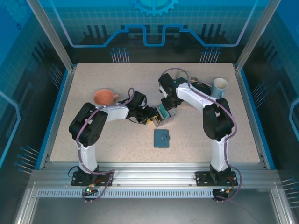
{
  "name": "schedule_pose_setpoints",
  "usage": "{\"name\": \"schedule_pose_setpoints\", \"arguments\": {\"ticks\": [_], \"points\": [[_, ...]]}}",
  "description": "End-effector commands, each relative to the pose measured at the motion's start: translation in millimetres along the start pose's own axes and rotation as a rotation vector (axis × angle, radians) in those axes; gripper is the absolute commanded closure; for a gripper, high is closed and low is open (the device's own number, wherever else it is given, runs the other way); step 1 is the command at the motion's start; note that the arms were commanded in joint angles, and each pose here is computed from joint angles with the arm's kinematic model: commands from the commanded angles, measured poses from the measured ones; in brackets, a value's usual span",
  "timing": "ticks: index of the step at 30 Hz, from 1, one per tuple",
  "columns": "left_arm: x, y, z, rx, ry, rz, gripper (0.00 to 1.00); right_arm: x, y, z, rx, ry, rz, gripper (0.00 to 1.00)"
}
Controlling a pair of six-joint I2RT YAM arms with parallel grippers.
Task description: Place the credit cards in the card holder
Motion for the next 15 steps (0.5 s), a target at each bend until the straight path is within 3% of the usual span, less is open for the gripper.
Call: {"name": "schedule_pose_setpoints", "arguments": {"ticks": [1, 10, 15], "points": [[16.1, -5.8, 6.6, 0.034, 0.069, -0.024, 0.57, -10.7, -1.3, -19.5, -0.022, -0.054, 0.004, 0.61], [15.3, -6.7, 6.9, 0.037, 0.064, -0.023, 0.57, -10.5, -4.1, -19.7, -0.018, -0.072, -0.007, 0.58], [14.8, -6.4, 6.6, 0.037, 0.061, -0.022, 0.57, -8.4, -4.9, -19.1, -0.013, -0.065, -0.013, 0.66]]}}
Point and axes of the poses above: each hand's point on the last joint's axis, 136 mm out from that joint toward the fingers, its own z axis out along the fingers, its own x axis along the line the jaws close on, y = z × x, the point moved 5 cm from there along -z, back along the fingers, and after that the axes turned 7 degrees about z, right-handed, at the moved point
